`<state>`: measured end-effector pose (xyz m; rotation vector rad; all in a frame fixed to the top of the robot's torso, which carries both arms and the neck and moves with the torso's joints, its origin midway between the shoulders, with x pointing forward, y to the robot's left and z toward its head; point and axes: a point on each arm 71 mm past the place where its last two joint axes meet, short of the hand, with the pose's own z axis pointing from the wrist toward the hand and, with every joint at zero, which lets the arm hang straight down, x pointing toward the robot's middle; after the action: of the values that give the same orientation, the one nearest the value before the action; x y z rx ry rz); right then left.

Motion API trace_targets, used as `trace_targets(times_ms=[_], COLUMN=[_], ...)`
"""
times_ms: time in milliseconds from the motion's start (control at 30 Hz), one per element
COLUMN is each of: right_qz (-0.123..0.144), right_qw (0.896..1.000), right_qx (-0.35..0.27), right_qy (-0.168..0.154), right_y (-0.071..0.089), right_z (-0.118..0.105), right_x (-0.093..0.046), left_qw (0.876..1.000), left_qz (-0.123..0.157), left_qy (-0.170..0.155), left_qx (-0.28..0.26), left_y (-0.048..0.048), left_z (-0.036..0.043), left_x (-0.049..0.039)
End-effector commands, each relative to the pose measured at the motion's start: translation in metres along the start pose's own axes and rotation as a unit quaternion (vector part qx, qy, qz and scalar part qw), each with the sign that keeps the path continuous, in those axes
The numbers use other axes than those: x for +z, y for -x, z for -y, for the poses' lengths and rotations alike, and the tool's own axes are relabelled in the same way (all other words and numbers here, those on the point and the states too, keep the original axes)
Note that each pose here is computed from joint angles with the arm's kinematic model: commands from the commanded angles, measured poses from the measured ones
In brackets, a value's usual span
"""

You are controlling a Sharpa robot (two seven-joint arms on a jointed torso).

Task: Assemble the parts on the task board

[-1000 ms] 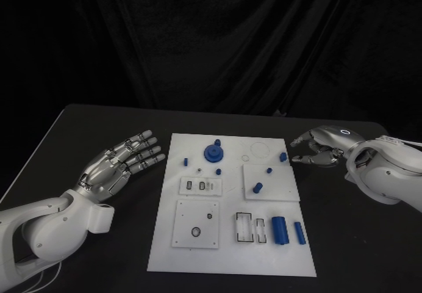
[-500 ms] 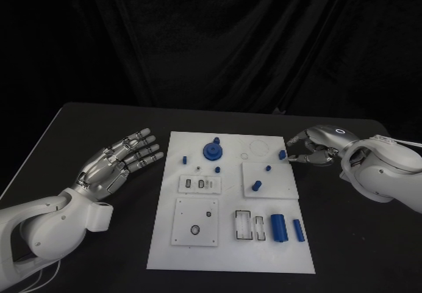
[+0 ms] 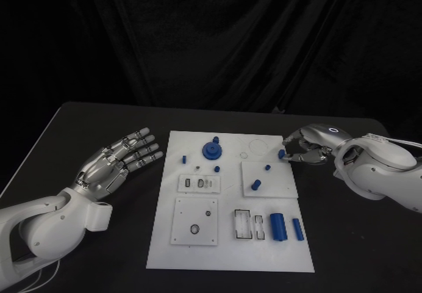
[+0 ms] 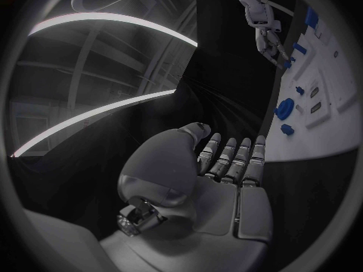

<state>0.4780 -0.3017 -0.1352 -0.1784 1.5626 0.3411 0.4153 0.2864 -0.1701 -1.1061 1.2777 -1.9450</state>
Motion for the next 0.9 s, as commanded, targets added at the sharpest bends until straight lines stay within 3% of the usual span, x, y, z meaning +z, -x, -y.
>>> trace_targets(times_ms=[33,900], right_qz=[0.006,0.001], right_qw=[1.0,1.0], right_qx=[0.001,0.0], right_qy=[0.002,0.008], right_y=[-0.0011,-0.0045], right_z=[-0.0008,-0.005], right_x=[0.0006,0.0056], left_qw=[0.996,0.996], left_qz=[-0.005,-0.005], left_qy=[-0.09,-0.088], left_qx=[-0.007,-0.007], left_y=[-0.0016,-0.001], left_z=[0.0123,0.0122], left_x=[-0.0012,-0.0014])
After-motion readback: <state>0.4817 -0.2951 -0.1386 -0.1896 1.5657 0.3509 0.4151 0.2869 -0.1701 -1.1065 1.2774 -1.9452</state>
